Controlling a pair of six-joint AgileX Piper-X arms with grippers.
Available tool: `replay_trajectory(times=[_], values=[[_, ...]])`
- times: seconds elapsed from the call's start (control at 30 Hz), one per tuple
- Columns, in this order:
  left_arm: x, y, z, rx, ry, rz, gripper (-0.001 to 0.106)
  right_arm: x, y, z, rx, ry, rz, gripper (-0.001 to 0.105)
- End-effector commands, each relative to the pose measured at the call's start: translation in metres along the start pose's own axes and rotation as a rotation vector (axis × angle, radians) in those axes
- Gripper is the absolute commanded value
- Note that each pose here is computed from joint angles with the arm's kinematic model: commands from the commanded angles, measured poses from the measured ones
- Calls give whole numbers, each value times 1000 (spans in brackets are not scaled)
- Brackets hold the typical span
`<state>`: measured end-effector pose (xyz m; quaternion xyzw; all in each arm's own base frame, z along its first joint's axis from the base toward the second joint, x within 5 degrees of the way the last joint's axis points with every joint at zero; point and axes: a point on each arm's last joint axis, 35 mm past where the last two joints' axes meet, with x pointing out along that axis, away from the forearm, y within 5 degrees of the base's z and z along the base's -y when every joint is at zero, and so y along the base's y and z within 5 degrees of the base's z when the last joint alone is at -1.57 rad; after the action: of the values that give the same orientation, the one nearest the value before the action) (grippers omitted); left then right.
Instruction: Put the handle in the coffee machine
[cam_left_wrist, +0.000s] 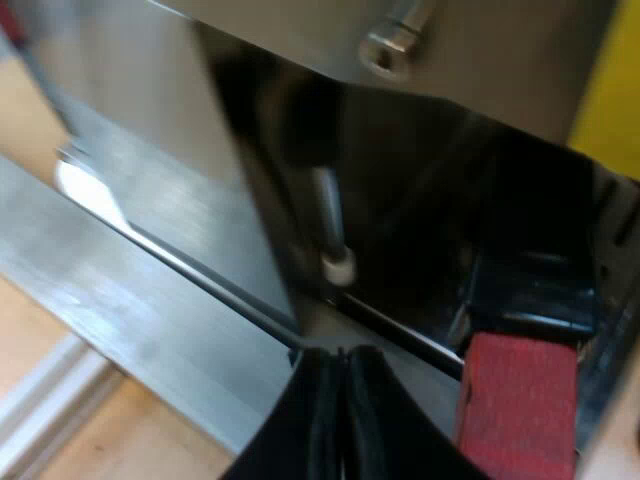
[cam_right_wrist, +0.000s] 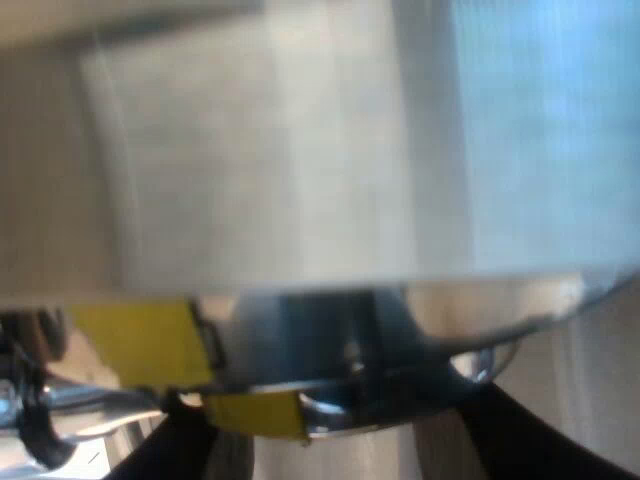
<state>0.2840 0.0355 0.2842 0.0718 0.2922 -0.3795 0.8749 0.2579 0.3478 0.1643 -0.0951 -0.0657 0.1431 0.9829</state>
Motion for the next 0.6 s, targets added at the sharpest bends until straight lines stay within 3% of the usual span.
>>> replay_trajectory(times=[0.03, 0.07, 0.33, 0.6], values=[[1, -6, 2, 10, 29, -12, 0, 4, -5, 22, 68, -84, -25, 40], [6, -13, 0, 29, 110, -17, 0, 4, -5, 22, 68, -84, -25, 40], [2, -22, -6, 4, 167, -84, 0, 4, -5, 22, 68, -84, -25, 40], [1, -35, -9, -79, 144, -227, 0, 4, -5, 21, 67, -83, -25, 40]])
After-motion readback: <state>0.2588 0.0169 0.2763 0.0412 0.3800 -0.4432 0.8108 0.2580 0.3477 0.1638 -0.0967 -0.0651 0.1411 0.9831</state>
